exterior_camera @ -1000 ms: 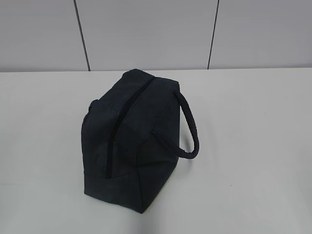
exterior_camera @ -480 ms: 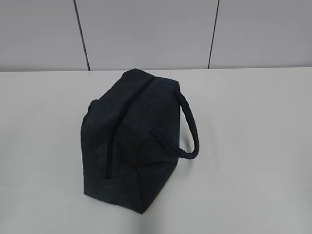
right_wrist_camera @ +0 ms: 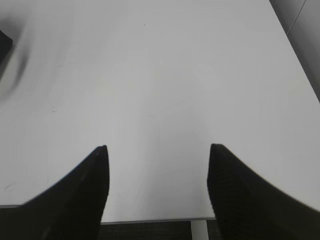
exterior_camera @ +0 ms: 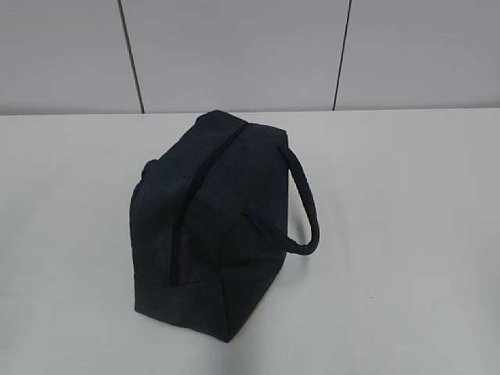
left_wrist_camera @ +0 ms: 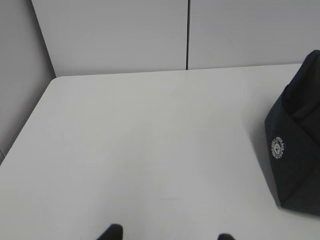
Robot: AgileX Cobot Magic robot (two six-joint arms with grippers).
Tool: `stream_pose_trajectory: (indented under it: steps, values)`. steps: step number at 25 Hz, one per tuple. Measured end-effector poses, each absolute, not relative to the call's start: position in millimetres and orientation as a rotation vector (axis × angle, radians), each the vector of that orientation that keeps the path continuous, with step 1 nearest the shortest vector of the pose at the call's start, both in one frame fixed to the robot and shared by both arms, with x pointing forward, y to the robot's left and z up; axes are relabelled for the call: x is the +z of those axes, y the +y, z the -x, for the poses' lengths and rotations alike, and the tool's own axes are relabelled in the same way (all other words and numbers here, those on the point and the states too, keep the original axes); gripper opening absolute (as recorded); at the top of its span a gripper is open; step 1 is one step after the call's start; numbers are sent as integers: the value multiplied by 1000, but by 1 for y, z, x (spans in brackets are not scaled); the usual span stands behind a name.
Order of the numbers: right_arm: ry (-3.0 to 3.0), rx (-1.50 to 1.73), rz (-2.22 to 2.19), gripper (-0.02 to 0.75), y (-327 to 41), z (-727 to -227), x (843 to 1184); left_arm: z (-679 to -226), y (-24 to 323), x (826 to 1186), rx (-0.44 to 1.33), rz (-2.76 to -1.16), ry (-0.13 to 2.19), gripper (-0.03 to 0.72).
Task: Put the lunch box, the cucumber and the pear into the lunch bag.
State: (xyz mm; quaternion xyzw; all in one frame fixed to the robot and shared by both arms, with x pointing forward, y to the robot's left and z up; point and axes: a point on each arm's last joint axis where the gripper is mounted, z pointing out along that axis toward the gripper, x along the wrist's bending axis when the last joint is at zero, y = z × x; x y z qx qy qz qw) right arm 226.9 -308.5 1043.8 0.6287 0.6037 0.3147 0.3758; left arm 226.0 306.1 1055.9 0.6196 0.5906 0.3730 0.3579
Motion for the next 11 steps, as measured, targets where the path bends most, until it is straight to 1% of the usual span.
stream_pose_trajectory:
  steps: [11]
  values:
    - [1544,806,-1608,480,-308,-227,1044,-226,306,1056,962,-1599,1524,342]
